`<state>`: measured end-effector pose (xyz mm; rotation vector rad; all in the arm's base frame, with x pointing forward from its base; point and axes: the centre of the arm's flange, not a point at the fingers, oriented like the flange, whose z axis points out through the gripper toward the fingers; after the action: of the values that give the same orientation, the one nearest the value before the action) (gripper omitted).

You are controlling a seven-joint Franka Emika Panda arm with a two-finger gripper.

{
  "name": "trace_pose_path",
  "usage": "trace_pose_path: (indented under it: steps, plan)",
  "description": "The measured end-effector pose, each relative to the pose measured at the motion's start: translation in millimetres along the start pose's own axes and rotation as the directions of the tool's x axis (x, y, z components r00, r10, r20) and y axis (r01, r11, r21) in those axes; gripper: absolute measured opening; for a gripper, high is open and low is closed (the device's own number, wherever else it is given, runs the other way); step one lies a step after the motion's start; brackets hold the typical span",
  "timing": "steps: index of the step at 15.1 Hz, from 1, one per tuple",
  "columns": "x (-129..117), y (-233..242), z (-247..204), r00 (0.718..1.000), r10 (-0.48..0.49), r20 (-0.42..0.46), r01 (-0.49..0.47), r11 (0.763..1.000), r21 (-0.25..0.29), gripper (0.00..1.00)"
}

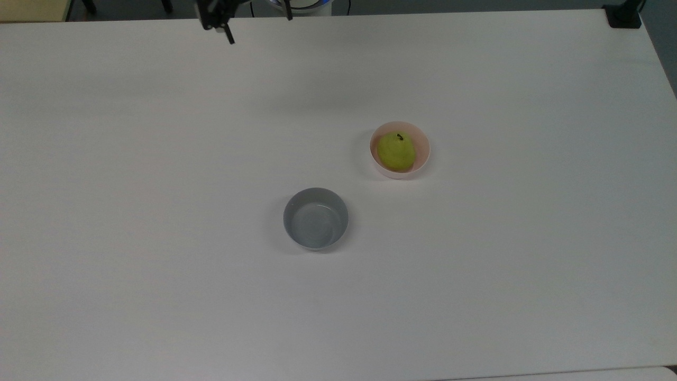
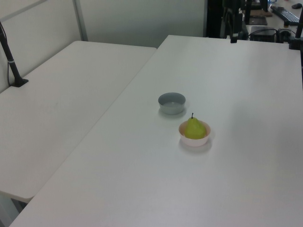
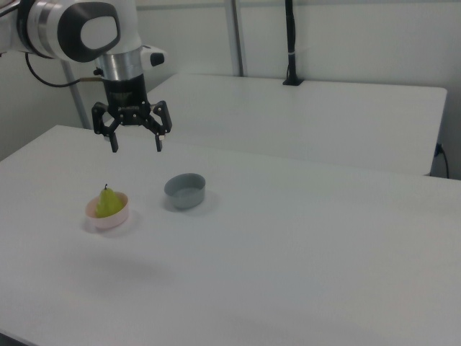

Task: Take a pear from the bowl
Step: 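Move the open gripper over the pink bowl and lower onto the pear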

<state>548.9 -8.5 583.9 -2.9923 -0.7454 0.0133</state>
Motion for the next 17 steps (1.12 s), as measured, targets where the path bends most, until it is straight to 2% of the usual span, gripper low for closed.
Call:
trace_pose_path:
  steps: [5,12,17]
  plan:
    - [18.3,-35.0,22.0,1.000,0.011,0.029,-0.012,0.999,0.036,1.00]
    - [55.8,-96.5,61.2,0.996,0.086,0.027,-0.087,0.996,0.027,1.00]
    - [102.3,-146.2,126.2,0.990,0.135,0.037,-0.136,0.990,0.030,1.00]
